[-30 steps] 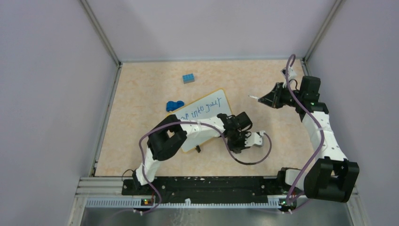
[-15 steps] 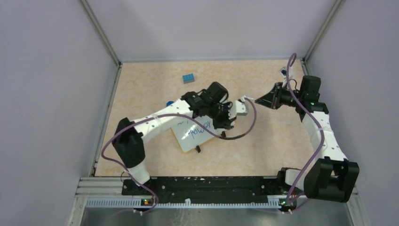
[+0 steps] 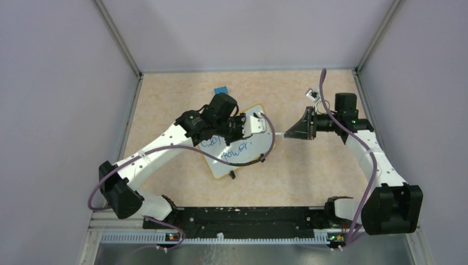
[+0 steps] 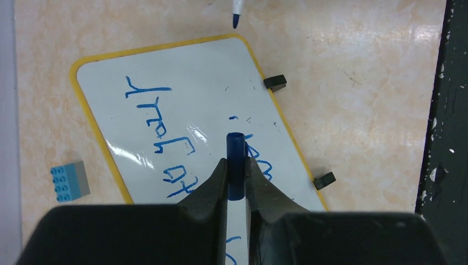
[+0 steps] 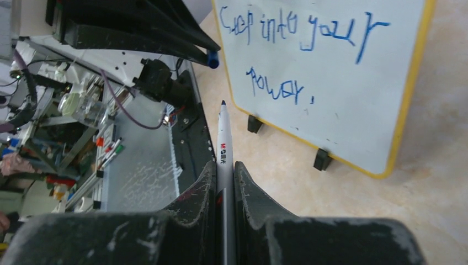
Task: Write a sentence on the whiteboard
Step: Close the whiteboard marker at the center of the board.
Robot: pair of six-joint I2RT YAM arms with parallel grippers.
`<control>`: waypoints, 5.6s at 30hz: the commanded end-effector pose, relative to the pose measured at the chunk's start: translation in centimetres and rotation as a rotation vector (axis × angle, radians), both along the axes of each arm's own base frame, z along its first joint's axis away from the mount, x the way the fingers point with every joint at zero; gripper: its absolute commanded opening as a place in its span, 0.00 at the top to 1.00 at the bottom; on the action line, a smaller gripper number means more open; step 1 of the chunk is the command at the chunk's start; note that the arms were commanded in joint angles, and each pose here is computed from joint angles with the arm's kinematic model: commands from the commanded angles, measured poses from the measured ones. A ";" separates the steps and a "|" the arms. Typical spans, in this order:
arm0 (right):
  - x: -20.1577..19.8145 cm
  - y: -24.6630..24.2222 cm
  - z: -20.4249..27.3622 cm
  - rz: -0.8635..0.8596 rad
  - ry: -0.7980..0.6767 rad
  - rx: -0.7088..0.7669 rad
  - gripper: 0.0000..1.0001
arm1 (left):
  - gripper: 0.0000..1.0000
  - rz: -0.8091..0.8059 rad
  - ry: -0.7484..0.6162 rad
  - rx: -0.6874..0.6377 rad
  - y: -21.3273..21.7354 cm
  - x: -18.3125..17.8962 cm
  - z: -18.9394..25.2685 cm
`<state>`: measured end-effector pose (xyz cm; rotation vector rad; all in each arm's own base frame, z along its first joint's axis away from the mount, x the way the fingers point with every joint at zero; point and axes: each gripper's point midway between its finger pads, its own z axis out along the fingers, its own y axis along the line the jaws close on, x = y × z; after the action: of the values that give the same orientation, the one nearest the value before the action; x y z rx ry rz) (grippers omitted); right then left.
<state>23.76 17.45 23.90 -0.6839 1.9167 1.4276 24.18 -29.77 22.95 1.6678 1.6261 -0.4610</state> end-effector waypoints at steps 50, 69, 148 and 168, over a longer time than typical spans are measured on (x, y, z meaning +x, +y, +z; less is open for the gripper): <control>-3.0 5.3 0.1 0.217 -0.042 -0.012 1.00 | 1.00 -0.196 0.080 -0.068 -1.9 -4.0 1.0; -3.3 6.0 -0.4 0.232 -0.046 -0.032 1.00 | 1.00 -0.156 0.106 -0.071 -2.7 -3.4 0.7; -4.4 9.9 2.9 0.328 -0.137 0.113 1.00 | 0.47 -0.126 0.441 -0.283 1.6 -4.2 1.0; -4.6 10.9 2.0 0.329 -0.127 0.092 1.00 | 1.00 -0.139 0.487 -0.302 -1.7 -5.0 0.9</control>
<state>19.69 27.20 23.64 -0.9546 1.8060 1.6431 19.05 -29.01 22.62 1.5108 1.7917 -1.1362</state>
